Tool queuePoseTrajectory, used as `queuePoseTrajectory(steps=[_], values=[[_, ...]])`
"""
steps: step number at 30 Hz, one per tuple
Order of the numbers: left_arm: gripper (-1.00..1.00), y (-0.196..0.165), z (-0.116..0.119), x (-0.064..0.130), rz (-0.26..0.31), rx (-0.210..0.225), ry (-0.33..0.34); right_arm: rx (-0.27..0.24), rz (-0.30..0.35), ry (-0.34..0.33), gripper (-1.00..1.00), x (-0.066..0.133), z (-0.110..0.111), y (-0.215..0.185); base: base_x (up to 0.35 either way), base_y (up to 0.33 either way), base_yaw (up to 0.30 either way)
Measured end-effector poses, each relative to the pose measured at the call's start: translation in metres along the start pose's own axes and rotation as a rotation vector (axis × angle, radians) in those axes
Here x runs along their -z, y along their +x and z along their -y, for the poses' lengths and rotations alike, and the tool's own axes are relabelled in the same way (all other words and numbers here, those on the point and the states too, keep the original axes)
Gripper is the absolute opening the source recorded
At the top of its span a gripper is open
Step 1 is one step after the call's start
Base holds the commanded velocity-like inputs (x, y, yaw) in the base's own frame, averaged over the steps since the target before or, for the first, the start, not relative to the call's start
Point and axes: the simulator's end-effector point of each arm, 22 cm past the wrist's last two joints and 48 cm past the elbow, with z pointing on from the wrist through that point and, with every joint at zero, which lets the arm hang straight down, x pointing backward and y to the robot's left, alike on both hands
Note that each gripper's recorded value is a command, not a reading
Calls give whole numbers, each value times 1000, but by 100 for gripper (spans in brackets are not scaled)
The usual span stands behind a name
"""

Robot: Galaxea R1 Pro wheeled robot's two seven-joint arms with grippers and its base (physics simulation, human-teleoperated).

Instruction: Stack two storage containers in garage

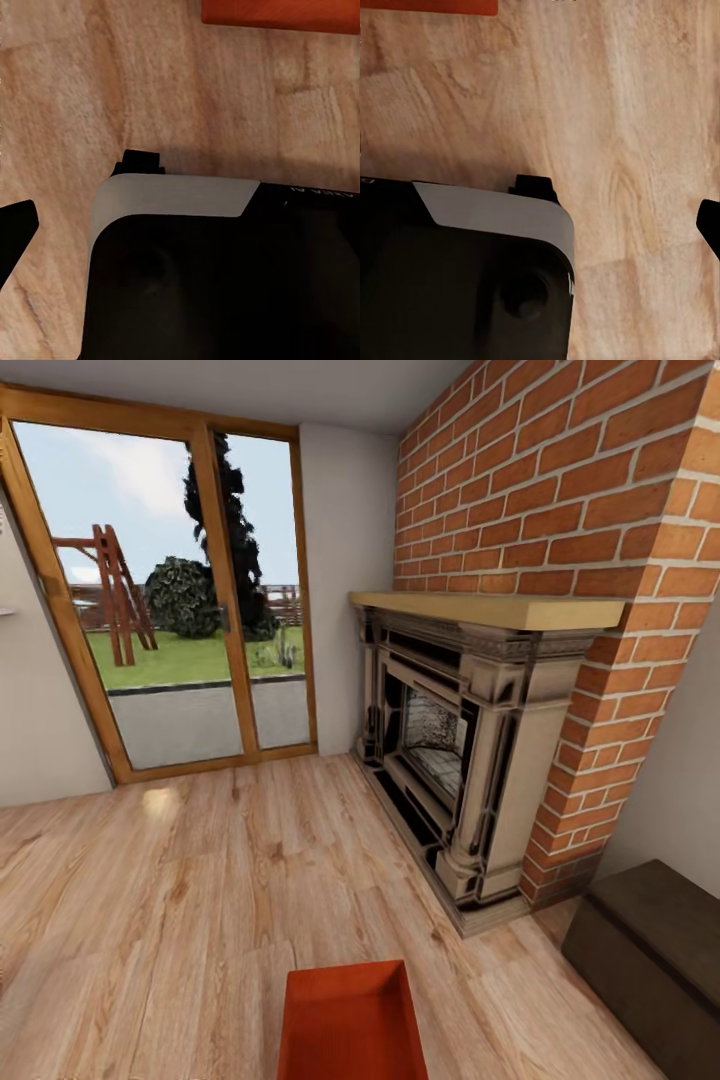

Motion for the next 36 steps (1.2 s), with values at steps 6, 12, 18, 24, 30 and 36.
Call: queuePoseTrajectory(steps=[6,12,18,24,30,36], values=[[100,0,0,0,0,0,0,0,1,0,100,0,0,0,0,0,184],[100,0,0,0,0,0,0,0,1,0,100,0,0,0,0,0,30],[100,0,1,0,0,0,1,0,1,0,100,0,0,0,0,0,2],[100,0,0,0,0,0,0,0,1,0,100,0,0,0,0,0,0],[100,0,1,0,0,0,1,1,1,0,100,0,0,0,0,-13,0],[100,0,0,0,0,0,0,1,1,0,100,0,0,-1,0,-8,0]])
